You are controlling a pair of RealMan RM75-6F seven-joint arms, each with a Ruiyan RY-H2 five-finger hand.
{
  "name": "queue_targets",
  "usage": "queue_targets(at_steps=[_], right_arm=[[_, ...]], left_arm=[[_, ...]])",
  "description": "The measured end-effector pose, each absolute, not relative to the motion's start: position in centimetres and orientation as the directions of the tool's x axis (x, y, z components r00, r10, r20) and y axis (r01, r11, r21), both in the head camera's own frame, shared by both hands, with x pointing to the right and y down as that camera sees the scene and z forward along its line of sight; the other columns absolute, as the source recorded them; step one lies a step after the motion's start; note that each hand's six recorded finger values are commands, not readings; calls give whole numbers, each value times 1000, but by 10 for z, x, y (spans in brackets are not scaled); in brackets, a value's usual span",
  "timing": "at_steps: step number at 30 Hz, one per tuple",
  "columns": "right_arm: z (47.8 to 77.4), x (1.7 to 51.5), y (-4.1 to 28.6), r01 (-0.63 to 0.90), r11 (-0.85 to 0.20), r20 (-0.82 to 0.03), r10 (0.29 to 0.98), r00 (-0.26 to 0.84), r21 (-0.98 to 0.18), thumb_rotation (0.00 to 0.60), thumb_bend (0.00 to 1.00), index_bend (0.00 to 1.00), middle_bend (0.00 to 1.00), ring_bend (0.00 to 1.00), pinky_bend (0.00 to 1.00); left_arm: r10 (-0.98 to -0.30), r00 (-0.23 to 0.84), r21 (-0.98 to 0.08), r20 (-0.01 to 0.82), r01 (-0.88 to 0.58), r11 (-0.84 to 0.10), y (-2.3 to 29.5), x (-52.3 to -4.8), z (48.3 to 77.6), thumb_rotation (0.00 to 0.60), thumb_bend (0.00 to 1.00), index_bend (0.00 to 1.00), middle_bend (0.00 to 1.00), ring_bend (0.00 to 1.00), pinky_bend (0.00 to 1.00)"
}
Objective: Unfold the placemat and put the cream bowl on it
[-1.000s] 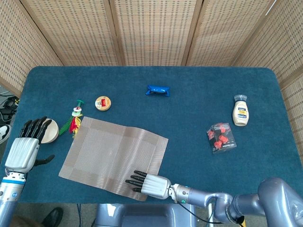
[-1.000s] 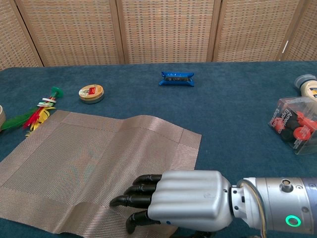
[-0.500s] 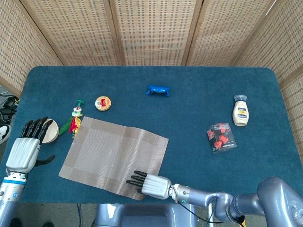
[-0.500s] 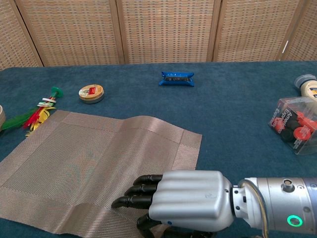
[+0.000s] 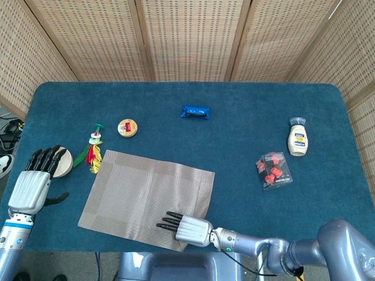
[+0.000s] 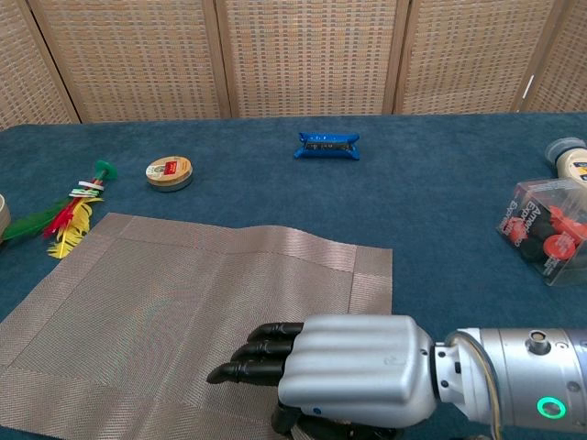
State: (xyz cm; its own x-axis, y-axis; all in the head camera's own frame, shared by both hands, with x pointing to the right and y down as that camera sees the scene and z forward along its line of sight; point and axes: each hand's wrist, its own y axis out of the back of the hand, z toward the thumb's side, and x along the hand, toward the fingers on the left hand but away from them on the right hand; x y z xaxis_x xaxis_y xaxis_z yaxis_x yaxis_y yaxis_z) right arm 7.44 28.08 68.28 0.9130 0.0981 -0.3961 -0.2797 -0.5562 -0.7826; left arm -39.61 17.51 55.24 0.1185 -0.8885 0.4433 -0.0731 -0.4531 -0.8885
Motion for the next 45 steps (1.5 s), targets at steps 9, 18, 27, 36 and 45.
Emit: queue_targets(at_steps=[9, 18, 27, 36, 45], right_arm=[[680, 86, 276, -286, -525, -391, 98, 915, -802, 600, 756, 709, 0, 0, 0], [681, 130, 258, -342, -474, -453, 141, 880, -812, 600, 756, 717, 0, 0, 0], [683, 150, 244, -332, -471, -476, 229, 849, -818, 600, 756, 719, 0, 0, 0], [692, 156, 223, -329, -465, -500, 315, 807, -822, 600, 755, 721, 0, 0, 0], [704, 172, 194, -335, -460, -533, 413, 739, -822, 600, 756, 724, 3, 0, 0]], left_arm=[[-885, 120, -885, 450, -70, -460, 176, -395, 554, 600, 0, 0, 0, 0, 0], [-881, 127, -882, 456, -66, -466, 177, -393, 555, 600, 0, 0, 0, 0, 0], [-881, 135, -884, 452, -63, -463, 180, -391, 553, 600, 0, 0, 0, 0, 0], [-883, 137, -885, 449, -69, -460, 180, -392, 551, 600, 0, 0, 0, 0, 0], [-884, 139, -886, 447, -70, -459, 180, -392, 550, 600, 0, 0, 0, 0, 0]])
